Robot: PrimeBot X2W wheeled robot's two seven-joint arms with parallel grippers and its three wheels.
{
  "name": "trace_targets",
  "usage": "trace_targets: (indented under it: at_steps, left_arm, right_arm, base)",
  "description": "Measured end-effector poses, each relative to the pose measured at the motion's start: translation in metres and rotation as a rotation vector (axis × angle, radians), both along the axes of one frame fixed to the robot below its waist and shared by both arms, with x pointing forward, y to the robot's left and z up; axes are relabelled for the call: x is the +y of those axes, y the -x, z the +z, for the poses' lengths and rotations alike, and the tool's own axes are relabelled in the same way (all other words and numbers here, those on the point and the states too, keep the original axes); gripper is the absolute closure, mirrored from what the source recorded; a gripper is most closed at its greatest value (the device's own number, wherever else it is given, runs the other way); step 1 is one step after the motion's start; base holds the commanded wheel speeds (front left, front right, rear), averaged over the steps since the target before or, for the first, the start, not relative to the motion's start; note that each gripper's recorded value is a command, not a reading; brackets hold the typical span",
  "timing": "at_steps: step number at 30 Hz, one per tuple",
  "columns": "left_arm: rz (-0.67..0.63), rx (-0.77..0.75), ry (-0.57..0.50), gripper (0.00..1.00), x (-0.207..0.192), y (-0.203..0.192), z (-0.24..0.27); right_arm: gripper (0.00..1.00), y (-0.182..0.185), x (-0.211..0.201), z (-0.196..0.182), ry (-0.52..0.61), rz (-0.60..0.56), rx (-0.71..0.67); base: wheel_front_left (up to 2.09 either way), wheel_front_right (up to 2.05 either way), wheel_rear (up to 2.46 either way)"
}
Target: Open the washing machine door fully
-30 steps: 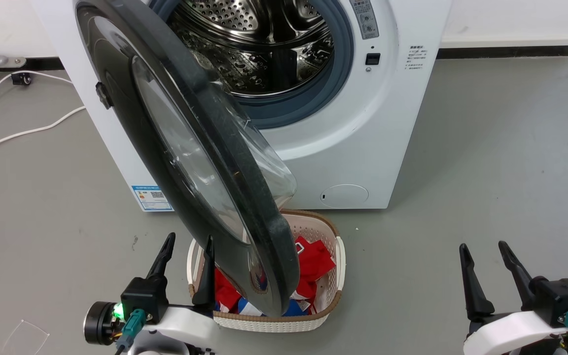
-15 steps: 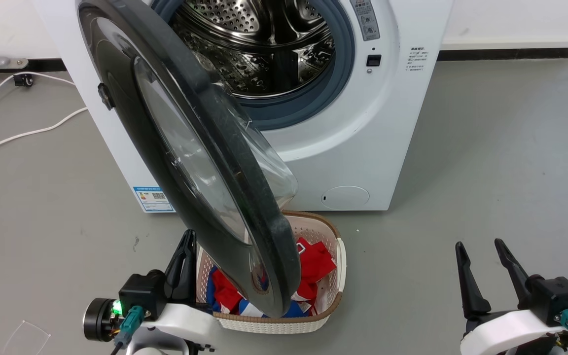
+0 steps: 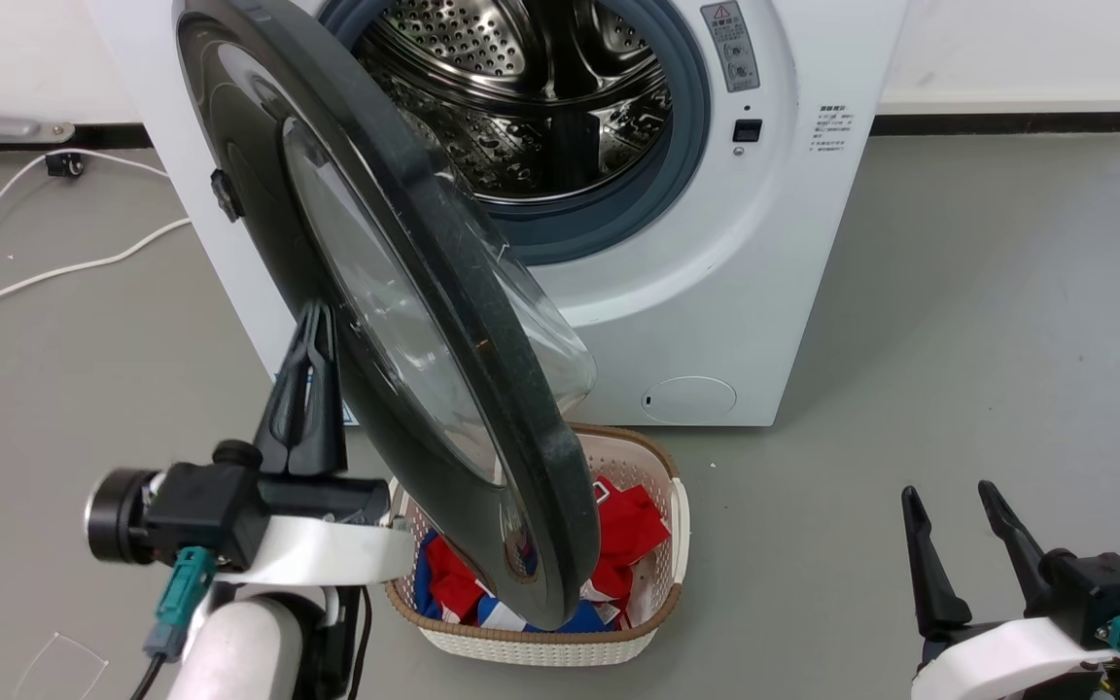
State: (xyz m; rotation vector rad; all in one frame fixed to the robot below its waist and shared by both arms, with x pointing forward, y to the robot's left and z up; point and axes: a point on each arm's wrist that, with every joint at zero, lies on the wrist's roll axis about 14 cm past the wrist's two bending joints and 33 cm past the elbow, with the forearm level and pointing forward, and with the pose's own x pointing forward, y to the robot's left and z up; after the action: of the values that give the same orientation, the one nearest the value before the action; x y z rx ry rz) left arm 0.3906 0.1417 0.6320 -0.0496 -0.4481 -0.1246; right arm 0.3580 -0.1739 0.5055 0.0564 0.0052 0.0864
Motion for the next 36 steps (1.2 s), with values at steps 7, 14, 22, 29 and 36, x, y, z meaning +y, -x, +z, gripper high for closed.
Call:
trace_targets:
  at_steps: [7, 14, 22, 29, 36]
  left_arm:
    - [-0.053, -0.233, 0.014, 1.0, -0.017, 0.024, 0.076]
    - [-0.213, -0.291, 0.05, 1.0, -0.057, 0.052, 0.107]
    - [-0.505, -0.082, 0.031, 1.0, -0.129, 0.073, 0.067]
    - [-0.687, 0.226, 0.019, 1.0, -0.18, 0.094, -0.008]
    - [-0.624, 0.444, -0.01, 1.0, -0.176, 0.081, -0.077]
  right_arm:
    - [0.0, 0.002, -0.001, 0.001, -0.001, -0.003, -0.001]
    - [0.0, 0.003, -0.002, 0.001, -0.003, -0.005, 0.003]
    - [0.0, 0.002, -0.003, -0.002, -0.007, -0.007, 0.018]
    - [0.0, 0.002, -0.003, -0.005, -0.009, -0.009, 0.031]
    - [0.0, 0.001, -0.004, -0.011, -0.009, -0.012, 0.053]
  base:
    - [0.0, 0.0, 0.0]
    - [0.0, 0.0, 0.0]
    - [0.0, 0.0, 0.0]
    - [0.0, 0.0, 0.0]
    - [0.0, 0.0, 0.0]
